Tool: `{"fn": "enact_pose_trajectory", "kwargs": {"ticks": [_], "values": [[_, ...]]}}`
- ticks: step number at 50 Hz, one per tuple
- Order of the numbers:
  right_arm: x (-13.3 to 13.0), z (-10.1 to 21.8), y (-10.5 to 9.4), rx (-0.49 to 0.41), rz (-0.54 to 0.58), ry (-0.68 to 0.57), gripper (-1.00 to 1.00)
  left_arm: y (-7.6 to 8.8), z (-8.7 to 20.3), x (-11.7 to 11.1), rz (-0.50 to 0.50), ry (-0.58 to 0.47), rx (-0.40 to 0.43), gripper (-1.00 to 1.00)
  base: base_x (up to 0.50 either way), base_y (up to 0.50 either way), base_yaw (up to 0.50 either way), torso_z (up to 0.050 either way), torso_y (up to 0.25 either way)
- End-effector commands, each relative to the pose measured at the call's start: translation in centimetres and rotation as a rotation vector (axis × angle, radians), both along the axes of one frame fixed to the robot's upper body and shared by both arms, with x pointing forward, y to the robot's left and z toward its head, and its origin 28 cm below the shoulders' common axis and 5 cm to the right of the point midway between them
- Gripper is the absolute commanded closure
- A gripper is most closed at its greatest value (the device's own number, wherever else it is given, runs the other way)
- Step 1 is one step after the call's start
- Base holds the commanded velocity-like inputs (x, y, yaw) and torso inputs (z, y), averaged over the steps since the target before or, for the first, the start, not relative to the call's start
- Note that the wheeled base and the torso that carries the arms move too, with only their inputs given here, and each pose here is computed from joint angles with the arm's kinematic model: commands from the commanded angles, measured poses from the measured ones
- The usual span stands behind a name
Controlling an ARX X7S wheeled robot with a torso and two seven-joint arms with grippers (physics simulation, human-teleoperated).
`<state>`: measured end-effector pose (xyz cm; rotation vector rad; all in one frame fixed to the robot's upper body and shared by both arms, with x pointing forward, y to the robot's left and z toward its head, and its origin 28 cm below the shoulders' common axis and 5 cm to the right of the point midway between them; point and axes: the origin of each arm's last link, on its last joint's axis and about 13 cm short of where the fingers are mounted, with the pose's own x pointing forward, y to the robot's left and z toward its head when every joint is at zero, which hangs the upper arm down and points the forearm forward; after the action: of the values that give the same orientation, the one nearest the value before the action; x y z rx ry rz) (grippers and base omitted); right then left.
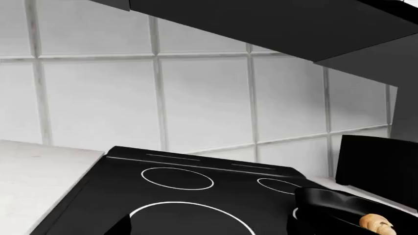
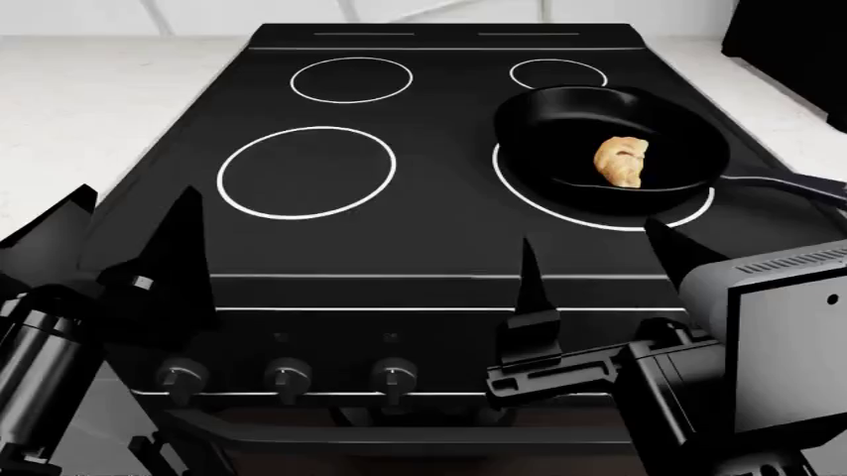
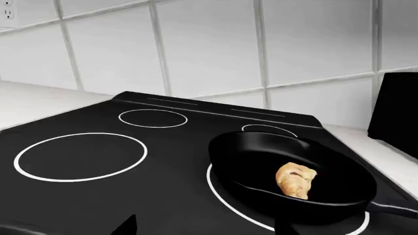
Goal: Pick the croissant and place it on the pan. Then turn on the stove to warm the croissant.
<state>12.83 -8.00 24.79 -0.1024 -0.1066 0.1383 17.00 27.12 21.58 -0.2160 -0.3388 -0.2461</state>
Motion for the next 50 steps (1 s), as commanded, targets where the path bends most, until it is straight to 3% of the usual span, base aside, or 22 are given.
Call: {"fn": "enact_pose_trajectory", "kwargs": {"ticks": [1,20,50], "values": [[-0.2,-0.4,-0.2,0.038,-0.008,0.008,-1.00,0.0,0.0,-0.3,-0.006,-0.019,0.011,-1.00,0.00,0.00,0.00,-0.050,0.000],[-0.5,-1.8,0.3,0.067,0.010,0.039,-1.00,0.5,1.3,-1.0,-0.012,-0.144,-0.039,-1.00,0.00,0.00,0.00,-0.050,0.000],[-0.4,-1.8,0.5,0.101,-0.021,0.057,-1.00,0.4,0.5,-0.6,-0.035,-0.113,-0.031,-1.00,0.00,0.00,0.00,-0.050,0.000]]}}
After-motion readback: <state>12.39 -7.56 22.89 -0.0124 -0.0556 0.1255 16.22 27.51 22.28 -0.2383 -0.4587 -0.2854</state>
